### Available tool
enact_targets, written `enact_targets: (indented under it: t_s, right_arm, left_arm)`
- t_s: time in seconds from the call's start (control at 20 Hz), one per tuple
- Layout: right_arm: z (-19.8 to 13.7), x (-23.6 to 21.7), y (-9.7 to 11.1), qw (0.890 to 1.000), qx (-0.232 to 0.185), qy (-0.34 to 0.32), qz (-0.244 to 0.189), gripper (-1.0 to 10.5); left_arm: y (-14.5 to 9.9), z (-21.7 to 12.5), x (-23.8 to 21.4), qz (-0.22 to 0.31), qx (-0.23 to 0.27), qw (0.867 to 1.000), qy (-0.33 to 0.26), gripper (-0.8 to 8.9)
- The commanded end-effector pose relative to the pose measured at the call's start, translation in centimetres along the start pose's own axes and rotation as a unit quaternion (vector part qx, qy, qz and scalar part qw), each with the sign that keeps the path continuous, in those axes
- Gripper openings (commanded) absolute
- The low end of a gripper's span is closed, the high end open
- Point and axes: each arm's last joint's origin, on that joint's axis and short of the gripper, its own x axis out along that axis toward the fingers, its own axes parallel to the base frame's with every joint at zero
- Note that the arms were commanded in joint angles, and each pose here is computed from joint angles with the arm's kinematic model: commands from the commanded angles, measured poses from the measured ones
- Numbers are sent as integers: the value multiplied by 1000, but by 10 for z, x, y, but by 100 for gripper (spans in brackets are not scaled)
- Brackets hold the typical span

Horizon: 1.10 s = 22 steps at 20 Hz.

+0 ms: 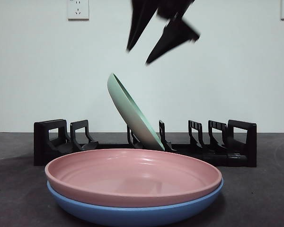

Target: Place the plate

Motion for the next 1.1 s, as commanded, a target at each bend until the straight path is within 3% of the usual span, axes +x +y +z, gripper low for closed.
enact_targets:
  t_s: [0.05, 0.4, 0.65, 0.8, 1.1]
  right_arm:
    - [9, 22, 3, 1000, -8, -2, 8, 247]
    - [12, 57, 16, 999, -36, -8, 25, 247]
    - [10, 83, 12, 999, -34, 7, 4, 242]
    - [10, 86, 13, 999, -35, 9, 0, 53]
    - [8, 81, 16, 999, -31, 27, -2, 14]
  left_arm:
    - [-1, 4, -2, 0, -14, 1000, -7, 280]
    - [-1, 4, -2, 0, -14, 1000, -7, 280]
    - [-1, 4, -2, 0, -14, 1000, -7, 280]
    - [-1, 4, -2, 0, -14, 1000, -7, 280]
    - [-1, 4, -2, 0, -14, 1000, -7, 280]
